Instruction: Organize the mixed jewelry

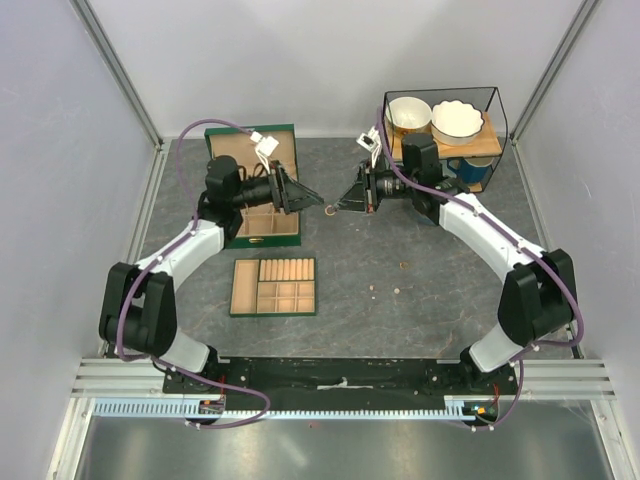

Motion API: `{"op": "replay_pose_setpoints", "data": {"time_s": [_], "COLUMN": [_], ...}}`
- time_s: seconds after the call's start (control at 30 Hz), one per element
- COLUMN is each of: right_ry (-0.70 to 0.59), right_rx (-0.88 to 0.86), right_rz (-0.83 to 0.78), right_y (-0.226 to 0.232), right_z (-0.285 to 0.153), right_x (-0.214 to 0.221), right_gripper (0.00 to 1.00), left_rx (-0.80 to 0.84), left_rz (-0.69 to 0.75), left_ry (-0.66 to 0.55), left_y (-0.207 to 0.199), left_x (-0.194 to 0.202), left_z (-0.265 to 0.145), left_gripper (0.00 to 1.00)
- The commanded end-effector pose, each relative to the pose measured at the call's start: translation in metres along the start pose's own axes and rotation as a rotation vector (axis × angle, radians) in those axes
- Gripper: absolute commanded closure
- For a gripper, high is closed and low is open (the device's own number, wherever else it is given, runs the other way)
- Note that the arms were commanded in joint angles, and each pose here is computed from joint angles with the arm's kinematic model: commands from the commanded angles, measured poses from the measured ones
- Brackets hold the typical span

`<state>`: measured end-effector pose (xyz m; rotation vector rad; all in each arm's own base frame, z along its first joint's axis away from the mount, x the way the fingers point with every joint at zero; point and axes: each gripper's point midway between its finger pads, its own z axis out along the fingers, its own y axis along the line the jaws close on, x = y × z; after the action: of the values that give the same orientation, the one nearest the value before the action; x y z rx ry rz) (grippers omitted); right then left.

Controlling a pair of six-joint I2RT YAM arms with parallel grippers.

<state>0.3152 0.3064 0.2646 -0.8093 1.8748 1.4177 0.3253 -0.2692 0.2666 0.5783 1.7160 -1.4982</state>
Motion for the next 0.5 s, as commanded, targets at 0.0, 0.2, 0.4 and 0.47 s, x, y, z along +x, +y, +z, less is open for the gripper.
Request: {"op": "replay_pose_setpoints", "data": {"time_s": [0.0, 0.2, 0.4, 0.47], "right_ry": [0.0, 0.136, 0.179, 0.196], "right_rx": [0.146, 0.357, 0.573, 0.619], "right_rz": [-0.078, -0.038, 0.07, 0.094], "right_y": [-0.003, -0.018, -0.049, -0.057], "right_z": [-0.005, 0.031, 0.06, 0.071], "right_x": [-0.01, 0.032, 0.063, 0.075], "right_gripper": [1.0, 1.0, 1.0, 1.0], "left_rx": [-0.209, -0.589, -0.975, -1.068], "left_rz": [0.065, 0.206, 0.303, 0.305], "left_ry": [-0.146, -0.242, -0.319, -0.348], "left_y": [0.024, 0.052, 0.07, 0.076], "left_x": [-0.038, -0.079, -0.104, -0.109], "left_z": [-0.032, -0.091, -0.152, -0.17], "left_gripper": [0.35, 0.35, 0.3, 0.29]}}
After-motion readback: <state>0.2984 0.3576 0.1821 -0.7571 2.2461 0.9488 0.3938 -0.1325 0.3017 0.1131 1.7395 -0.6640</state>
